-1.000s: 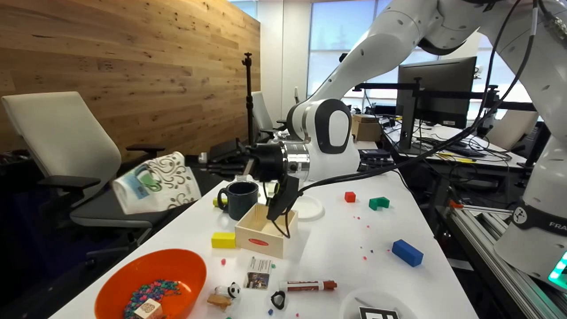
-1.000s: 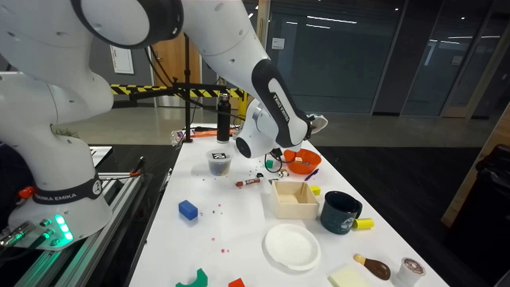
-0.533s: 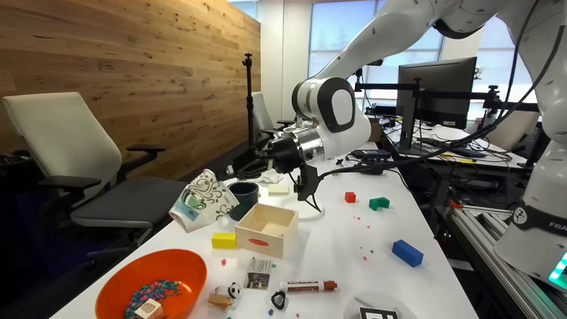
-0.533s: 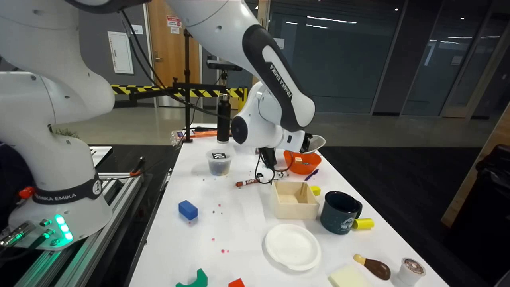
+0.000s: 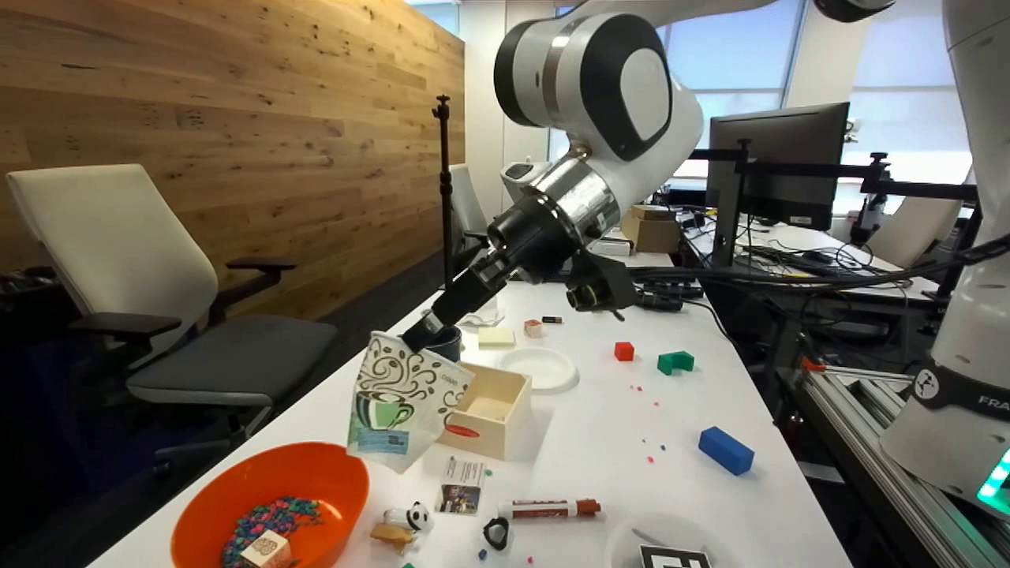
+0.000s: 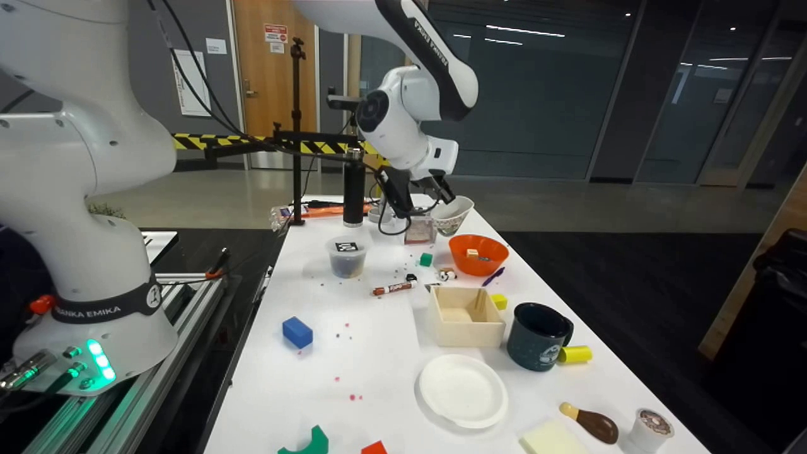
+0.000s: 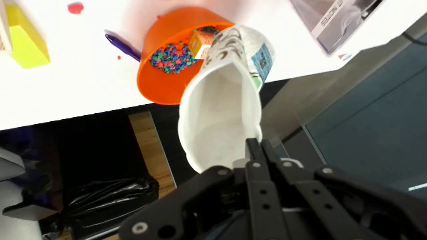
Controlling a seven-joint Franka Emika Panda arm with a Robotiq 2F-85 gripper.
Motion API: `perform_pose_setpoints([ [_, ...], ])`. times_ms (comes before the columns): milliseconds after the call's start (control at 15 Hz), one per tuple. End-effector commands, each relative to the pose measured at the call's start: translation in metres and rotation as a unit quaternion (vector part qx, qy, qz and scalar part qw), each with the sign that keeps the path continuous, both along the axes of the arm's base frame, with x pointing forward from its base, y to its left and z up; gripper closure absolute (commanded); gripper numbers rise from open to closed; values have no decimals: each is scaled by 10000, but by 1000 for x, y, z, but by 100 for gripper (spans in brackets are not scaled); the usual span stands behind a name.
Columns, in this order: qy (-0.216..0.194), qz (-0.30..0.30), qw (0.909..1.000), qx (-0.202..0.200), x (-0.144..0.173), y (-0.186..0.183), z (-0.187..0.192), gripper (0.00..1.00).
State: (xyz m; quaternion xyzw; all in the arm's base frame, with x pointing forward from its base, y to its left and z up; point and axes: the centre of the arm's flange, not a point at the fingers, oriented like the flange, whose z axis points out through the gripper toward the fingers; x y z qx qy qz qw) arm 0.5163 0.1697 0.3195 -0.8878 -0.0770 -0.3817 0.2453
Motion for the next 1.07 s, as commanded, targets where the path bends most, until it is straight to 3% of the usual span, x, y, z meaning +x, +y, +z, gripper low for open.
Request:
perform_pose_setpoints([
  [0,186,185,9947,-998,-13,36,48,99],
  [267,390,298,9768,-2085,-38,64,76,99],
  [400,457,352,9625,-2649,-45,70,79,99],
  [600,586,414,9334,-3517,-51,72,68,99],
  [867,656,477,8865,-4555,-53,78,33,99],
  [1000,682,547,8731,-4796,-52,84,10,99],
])
